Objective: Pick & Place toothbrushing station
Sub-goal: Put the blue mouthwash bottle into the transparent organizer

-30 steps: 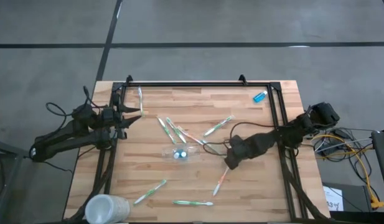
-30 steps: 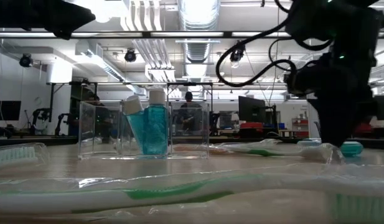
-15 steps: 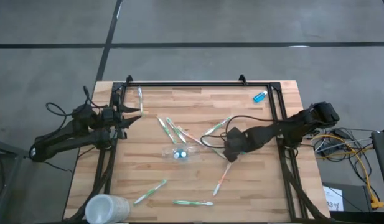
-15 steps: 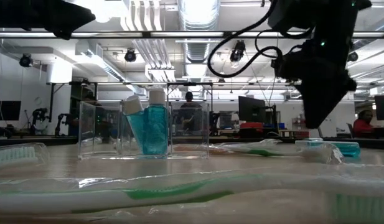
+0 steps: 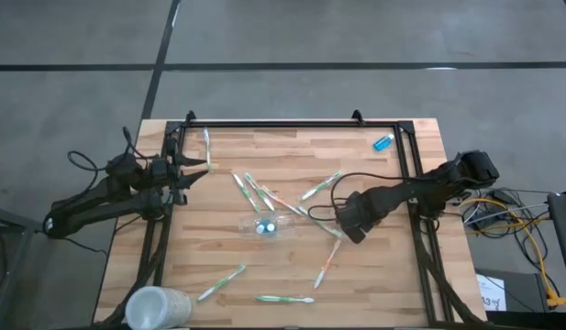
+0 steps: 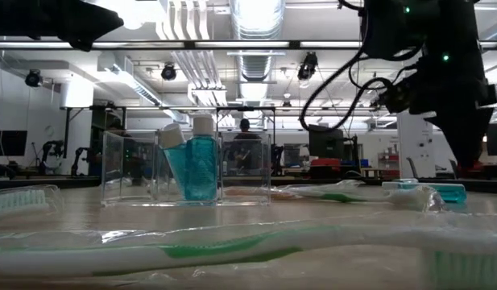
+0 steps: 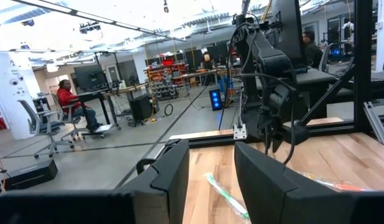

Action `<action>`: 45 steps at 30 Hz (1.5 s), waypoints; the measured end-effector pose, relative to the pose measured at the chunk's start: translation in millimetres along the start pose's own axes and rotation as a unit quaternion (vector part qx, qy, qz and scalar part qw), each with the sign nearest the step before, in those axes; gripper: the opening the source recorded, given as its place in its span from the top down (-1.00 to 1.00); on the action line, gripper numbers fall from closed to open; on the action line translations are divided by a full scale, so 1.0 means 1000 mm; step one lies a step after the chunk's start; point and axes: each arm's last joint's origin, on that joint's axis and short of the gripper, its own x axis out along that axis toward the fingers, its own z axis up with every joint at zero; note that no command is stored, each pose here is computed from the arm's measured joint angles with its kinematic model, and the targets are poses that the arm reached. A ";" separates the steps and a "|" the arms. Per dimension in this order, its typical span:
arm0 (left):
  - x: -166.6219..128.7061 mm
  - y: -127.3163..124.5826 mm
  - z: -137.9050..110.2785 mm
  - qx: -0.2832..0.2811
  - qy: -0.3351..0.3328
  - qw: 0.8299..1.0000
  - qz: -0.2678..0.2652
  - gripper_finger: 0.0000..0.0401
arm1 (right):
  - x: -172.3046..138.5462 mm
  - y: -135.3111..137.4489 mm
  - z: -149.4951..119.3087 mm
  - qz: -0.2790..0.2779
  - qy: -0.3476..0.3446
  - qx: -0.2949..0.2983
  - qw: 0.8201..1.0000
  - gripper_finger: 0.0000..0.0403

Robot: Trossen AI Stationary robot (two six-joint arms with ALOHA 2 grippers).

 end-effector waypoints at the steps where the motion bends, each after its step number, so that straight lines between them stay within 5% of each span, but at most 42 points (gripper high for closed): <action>1: 0.000 0.000 0.000 0.000 0.000 1.000 0.000 0.34 | 0.002 0.000 0.000 0.000 0.000 -0.002 1.000 0.49; 15: 0.000 0.000 0.000 0.000 0.000 1.000 0.000 0.34 | 0.038 0.011 0.004 0.081 -0.042 -0.007 0.996 0.52; 37: 0.000 0.000 -0.001 0.000 0.004 1.000 -0.001 0.34 | 0.005 0.045 0.036 0.230 -0.206 -0.015 0.951 0.55; 41: 0.000 0.000 -0.001 0.000 0.004 1.000 -0.001 0.34 | -0.015 0.051 0.043 0.248 -0.235 0.040 0.939 0.54; 45: 0.000 0.000 -0.001 0.000 0.003 1.000 -0.001 0.34 | -0.030 0.043 0.046 0.195 -0.229 0.134 0.944 0.54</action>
